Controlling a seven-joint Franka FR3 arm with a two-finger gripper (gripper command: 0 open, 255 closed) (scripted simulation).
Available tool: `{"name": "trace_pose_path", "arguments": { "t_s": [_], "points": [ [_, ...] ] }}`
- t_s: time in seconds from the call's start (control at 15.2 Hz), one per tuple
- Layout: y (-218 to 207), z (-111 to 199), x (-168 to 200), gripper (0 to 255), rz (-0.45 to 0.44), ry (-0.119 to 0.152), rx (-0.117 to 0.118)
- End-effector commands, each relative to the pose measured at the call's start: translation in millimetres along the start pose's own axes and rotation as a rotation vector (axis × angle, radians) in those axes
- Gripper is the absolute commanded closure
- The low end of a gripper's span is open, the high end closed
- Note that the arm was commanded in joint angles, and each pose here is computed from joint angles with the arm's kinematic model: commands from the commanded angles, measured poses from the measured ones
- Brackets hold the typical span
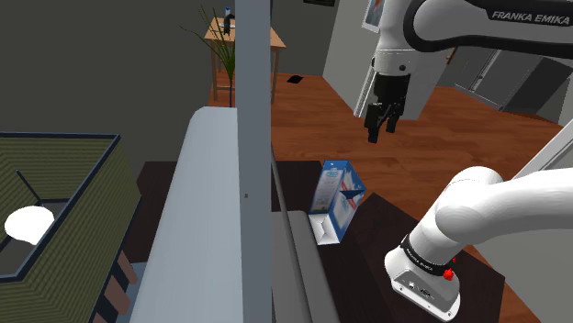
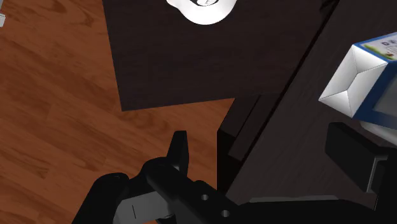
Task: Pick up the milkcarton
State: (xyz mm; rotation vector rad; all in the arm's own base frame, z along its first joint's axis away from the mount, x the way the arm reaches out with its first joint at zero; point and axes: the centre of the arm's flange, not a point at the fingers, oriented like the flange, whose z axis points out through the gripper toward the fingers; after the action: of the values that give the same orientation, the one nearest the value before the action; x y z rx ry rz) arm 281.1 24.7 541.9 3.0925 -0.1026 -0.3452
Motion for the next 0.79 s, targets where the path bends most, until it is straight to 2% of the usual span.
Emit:
{"name": "trace_pose_path", "arguments": {
  "t_s": [0.0,0.73],
  "points": [
    [0.0,0.0,0.0,0,0.000,0.000,0.000],
    [-136.2,17.3,-26.6,0,0.362,0.093,0.062]
  ]
}}
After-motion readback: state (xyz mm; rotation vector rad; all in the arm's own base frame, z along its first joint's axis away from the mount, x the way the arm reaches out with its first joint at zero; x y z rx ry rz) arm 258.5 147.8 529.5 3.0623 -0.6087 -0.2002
